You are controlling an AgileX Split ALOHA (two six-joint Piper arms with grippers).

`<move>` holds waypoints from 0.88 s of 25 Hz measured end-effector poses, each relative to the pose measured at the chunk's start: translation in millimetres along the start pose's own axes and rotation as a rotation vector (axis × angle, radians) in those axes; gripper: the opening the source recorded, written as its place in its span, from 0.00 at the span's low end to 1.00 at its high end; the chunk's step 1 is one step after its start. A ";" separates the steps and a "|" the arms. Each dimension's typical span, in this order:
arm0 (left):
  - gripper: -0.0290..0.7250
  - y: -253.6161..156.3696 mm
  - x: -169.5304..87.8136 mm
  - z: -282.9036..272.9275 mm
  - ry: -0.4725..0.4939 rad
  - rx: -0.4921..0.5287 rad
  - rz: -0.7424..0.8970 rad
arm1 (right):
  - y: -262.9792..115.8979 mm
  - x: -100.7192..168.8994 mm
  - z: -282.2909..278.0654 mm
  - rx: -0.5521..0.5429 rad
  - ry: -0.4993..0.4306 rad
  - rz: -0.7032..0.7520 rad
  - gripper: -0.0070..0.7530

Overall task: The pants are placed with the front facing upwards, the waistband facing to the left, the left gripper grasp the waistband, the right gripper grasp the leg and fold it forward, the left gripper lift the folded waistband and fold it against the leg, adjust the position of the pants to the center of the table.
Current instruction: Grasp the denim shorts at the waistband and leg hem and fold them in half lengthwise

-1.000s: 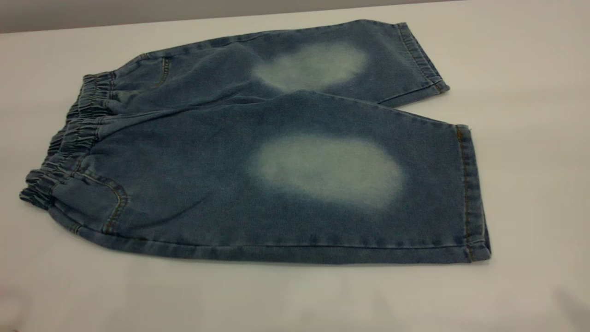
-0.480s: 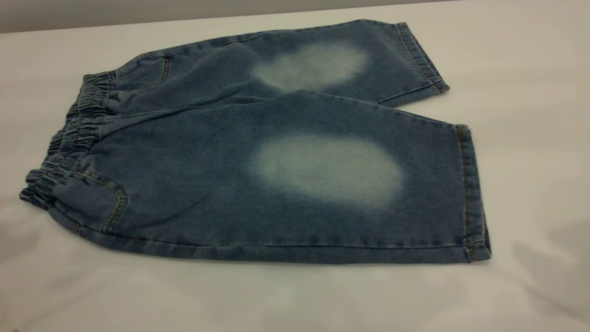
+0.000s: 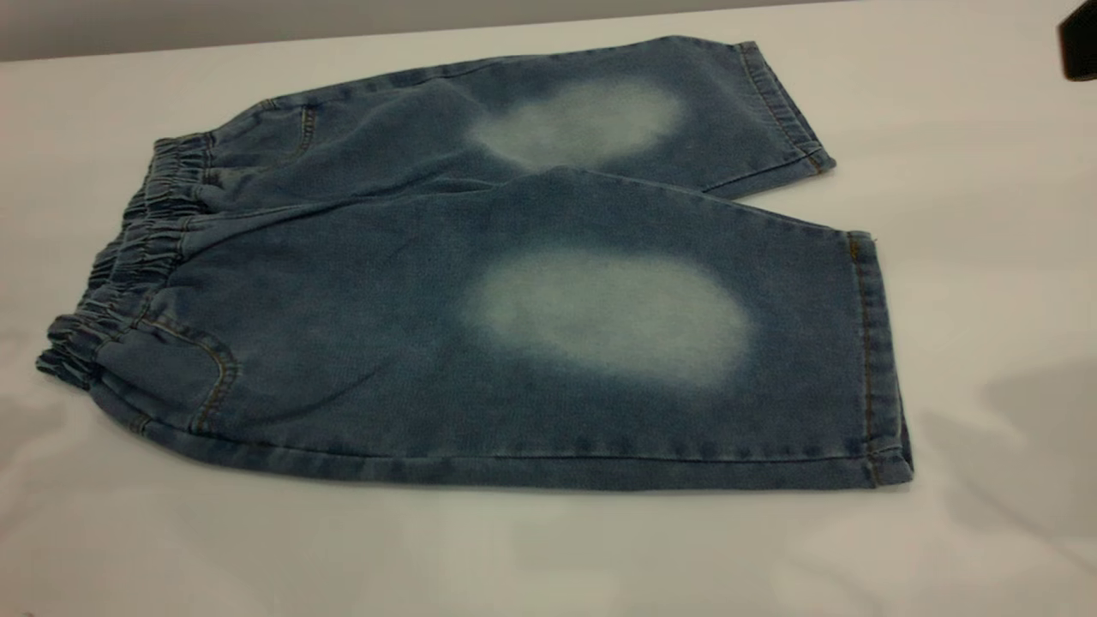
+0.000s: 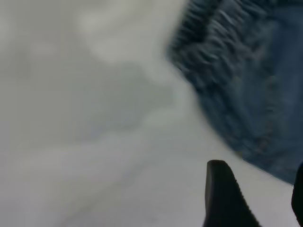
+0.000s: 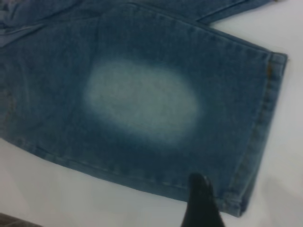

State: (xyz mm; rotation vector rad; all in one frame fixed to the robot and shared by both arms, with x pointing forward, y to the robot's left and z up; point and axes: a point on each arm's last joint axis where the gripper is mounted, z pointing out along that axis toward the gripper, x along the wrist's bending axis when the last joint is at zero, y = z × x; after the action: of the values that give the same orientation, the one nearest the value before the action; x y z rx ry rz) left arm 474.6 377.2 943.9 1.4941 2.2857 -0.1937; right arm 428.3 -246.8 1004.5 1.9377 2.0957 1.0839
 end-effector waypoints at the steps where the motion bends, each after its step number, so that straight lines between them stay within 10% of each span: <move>1: 0.48 2.0 5.9 5.2 -0.047 0.013 -0.017 | 0.5 0.3 0.9 -0.002 0.007 -0.003 0.53; 6: 0.48 15.2 26.3 33.0 -0.216 -0.017 -0.083 | 4.2 2.4 2.0 -0.038 0.036 -0.004 0.53; 22: 0.76 19.9 45.7 83.5 -0.259 -0.008 -0.095 | 6.3 0.5 6.4 -0.045 0.033 0.012 0.53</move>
State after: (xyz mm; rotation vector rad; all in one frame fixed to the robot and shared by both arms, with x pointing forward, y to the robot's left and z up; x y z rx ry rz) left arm 497.8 396.9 851.6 1.2748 2.1469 -0.3812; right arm 436.8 -244.0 1003.3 1.9280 2.0598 1.1635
